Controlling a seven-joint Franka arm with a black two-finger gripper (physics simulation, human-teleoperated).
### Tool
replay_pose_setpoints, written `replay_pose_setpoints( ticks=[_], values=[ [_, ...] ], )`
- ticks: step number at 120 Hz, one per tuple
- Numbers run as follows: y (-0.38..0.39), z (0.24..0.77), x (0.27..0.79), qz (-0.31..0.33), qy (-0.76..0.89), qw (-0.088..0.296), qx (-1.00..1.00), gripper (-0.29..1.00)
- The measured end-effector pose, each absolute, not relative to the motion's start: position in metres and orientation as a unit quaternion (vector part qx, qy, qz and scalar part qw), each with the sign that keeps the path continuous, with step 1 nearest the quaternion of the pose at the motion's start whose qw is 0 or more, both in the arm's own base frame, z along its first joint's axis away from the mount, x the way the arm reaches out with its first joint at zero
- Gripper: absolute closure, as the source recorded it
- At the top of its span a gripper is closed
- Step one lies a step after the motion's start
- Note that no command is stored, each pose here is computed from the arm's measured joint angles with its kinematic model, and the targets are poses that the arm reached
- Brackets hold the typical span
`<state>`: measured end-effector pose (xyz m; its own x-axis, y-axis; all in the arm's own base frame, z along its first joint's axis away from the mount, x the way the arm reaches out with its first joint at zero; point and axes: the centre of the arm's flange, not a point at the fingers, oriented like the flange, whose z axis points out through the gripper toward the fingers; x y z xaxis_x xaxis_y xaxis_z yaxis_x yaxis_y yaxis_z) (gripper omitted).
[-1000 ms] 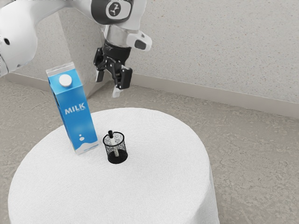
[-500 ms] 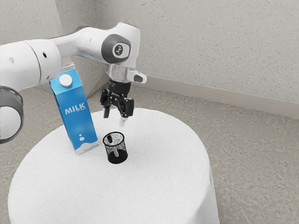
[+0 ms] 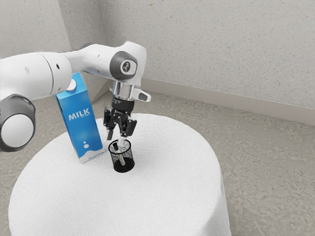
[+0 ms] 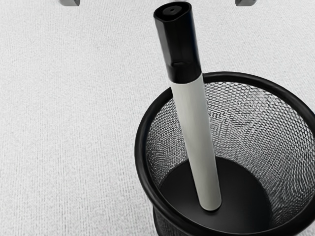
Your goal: Take the marker out of the pen holder and place it to the left of the pen holder.
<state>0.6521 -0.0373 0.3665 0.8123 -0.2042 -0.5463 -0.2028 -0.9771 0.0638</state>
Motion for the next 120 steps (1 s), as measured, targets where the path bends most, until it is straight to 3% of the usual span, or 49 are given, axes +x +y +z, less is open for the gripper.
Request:
replay_pose_setpoints(
  ticks=[90, 120],
  values=[
    [-0.037, 0.346, 0.653, -0.302, -0.094, 0.000, 0.949, 0.66],
    [-0.047, 0.388, 0.648, -0.279, -0.093, -0.018, 0.956, 0.71]
  ],
)
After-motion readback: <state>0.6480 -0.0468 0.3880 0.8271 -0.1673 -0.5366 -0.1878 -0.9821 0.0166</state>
